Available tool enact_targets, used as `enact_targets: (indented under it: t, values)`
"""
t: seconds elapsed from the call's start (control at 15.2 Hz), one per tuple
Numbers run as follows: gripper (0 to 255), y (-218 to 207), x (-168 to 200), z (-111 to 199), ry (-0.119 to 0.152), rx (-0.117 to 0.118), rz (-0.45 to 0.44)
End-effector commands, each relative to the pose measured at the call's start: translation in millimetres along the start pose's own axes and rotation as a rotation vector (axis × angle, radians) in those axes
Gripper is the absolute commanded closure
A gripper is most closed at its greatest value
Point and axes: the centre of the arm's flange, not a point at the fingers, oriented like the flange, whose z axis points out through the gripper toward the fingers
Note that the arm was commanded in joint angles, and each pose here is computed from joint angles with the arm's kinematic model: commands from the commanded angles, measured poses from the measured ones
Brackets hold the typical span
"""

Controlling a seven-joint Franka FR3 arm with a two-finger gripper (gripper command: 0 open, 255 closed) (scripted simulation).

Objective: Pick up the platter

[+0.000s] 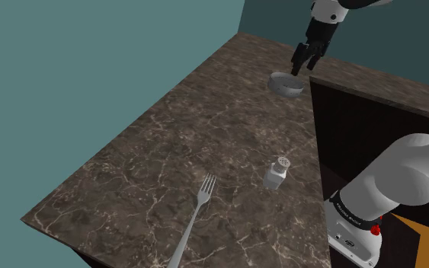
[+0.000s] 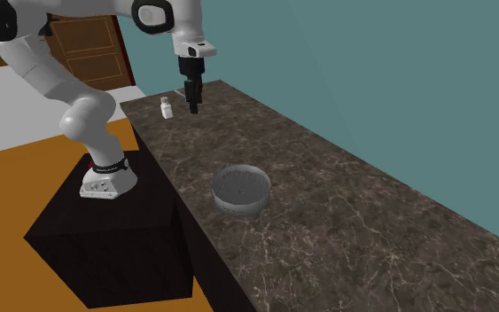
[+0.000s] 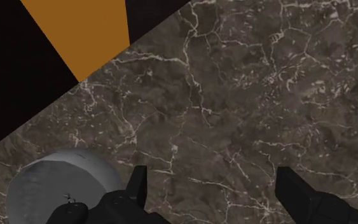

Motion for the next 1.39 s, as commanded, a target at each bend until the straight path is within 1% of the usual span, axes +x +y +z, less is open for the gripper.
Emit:
enact_targets:
  t: [0.0,0.92,0.99,1.32]
  values:
    - [0,16.4,16.7,15.3,0.0,0.011,0.005]
    - [0,125.5,137.6,116.6,-0.004,0.086,0.045]
    - [0,130.2,142.7,121.2,-0.005,0.089,0.047]
    - [0,127.6,142.7,147.5,-0.005,0.089,0.047]
